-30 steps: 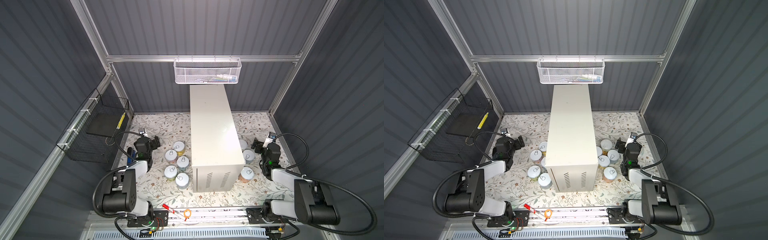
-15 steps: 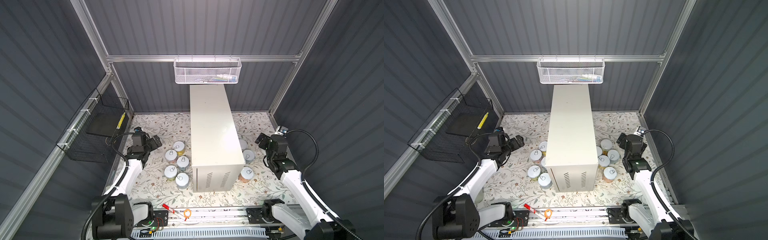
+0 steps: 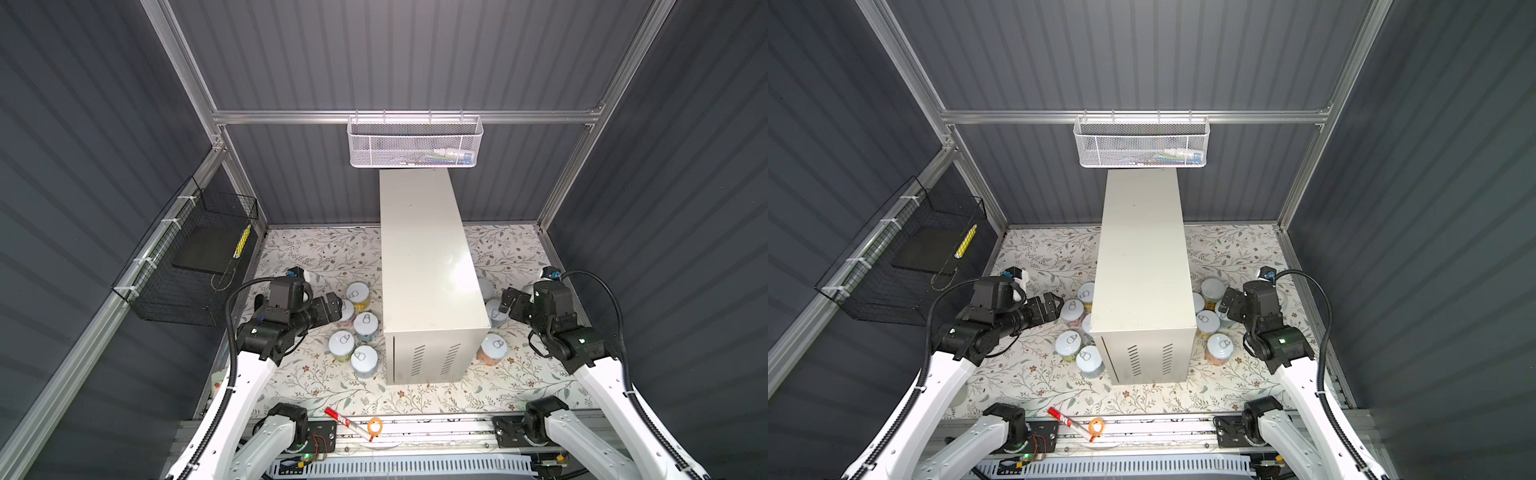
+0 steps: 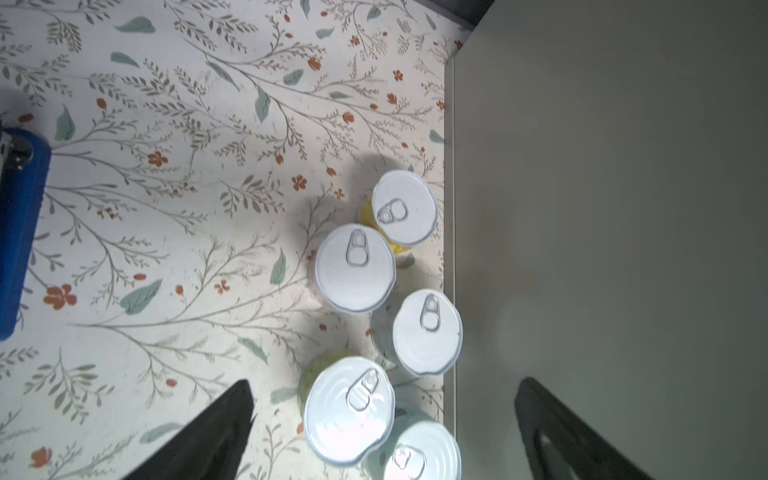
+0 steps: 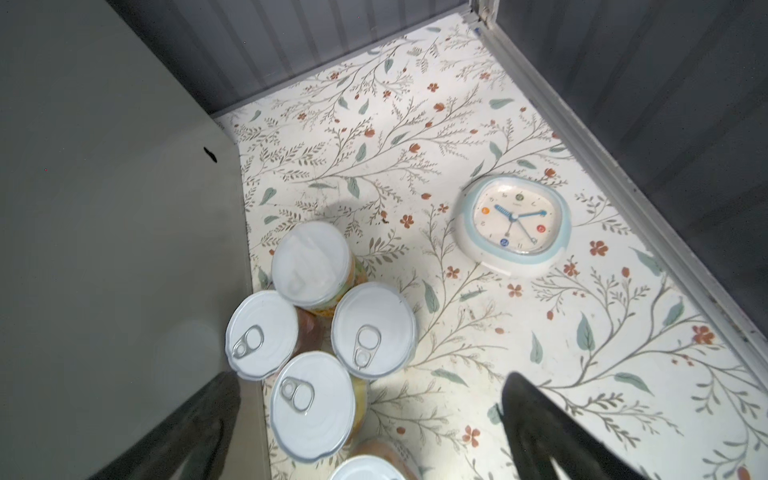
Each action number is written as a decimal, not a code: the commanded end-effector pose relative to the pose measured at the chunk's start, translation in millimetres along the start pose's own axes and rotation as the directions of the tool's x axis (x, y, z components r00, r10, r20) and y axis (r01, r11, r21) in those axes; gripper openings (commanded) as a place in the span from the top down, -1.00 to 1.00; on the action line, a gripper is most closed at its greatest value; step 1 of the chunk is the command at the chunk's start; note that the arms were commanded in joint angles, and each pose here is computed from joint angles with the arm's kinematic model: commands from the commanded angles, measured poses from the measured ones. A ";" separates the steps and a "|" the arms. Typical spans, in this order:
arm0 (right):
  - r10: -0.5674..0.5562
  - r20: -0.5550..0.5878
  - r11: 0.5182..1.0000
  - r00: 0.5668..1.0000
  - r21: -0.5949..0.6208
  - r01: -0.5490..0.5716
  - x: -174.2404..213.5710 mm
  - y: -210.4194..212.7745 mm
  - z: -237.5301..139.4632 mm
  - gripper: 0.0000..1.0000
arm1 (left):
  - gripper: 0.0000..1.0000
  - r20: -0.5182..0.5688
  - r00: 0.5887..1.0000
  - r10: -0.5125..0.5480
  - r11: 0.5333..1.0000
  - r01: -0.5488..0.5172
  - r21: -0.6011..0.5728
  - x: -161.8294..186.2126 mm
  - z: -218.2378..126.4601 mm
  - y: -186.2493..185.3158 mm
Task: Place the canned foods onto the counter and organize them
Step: 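Lower the left gripper over the green-labelled can and close on it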
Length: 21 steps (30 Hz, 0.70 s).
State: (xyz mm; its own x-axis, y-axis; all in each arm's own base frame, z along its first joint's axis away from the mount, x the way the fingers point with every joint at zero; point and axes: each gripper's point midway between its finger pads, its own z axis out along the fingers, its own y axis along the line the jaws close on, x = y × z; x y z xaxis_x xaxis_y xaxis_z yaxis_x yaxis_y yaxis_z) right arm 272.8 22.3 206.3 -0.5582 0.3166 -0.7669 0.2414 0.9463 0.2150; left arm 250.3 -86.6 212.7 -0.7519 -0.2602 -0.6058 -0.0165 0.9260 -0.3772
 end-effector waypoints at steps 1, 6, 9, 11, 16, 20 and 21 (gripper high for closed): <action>-0.002 -0.081 0.999 0.997 -0.043 -0.002 15.9 8.0 -6.0 -0.98 | -0.99 -0.076 0.996 -0.037 0.998 0.032 -0.060 37.5 -6.1 9.2; -0.012 -0.104 0.997 0.995 -0.073 0.005 24.3 15.6 -4.8 -0.98 | -0.98 -0.130 0.991 -0.033 0.994 0.019 -0.109 66.8 5.2 6.7; -0.019 -0.117 0.998 0.993 -0.060 0.012 29.8 13.7 -0.8 -0.98 | -0.96 -0.141 0.990 -0.014 0.987 -0.009 -0.161 84.2 20.2 5.6; -0.016 -0.123 0.998 0.992 -0.062 0.008 32.6 13.9 1.2 -0.98 | -0.96 -0.142 0.990 0.017 0.978 -0.046 -0.203 89.0 27.5 3.2; -0.022 -0.137 0.998 0.990 -0.056 0.014 36.9 13.5 5.4 -0.98 | -0.96 -0.105 0.994 0.040 0.965 -0.066 -0.255 85.6 37.9 6.8; -0.029 -0.156 0.998 0.987 -0.062 0.020 42.7 15.2 11.6 -0.98 | -0.96 -0.097 0.994 0.048 0.947 -0.076 -0.312 88.3 46.4 17.5; -0.028 -0.160 0.998 0.987 -0.066 0.018 44.4 16.3 14.1 -0.98 | -0.96 -0.095 0.994 0.054 0.948 -0.081 -0.309 88.6 50.5 16.9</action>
State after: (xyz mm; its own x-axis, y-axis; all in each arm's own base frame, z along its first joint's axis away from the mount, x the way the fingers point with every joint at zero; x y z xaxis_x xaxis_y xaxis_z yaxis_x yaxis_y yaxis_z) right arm 263.3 46.5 176.9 -0.6677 0.2955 -0.6833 0.1850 0.9549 0.2323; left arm 210.5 -115.5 123.6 -0.8343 -0.1679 -0.5251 -0.1169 0.9847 -0.1290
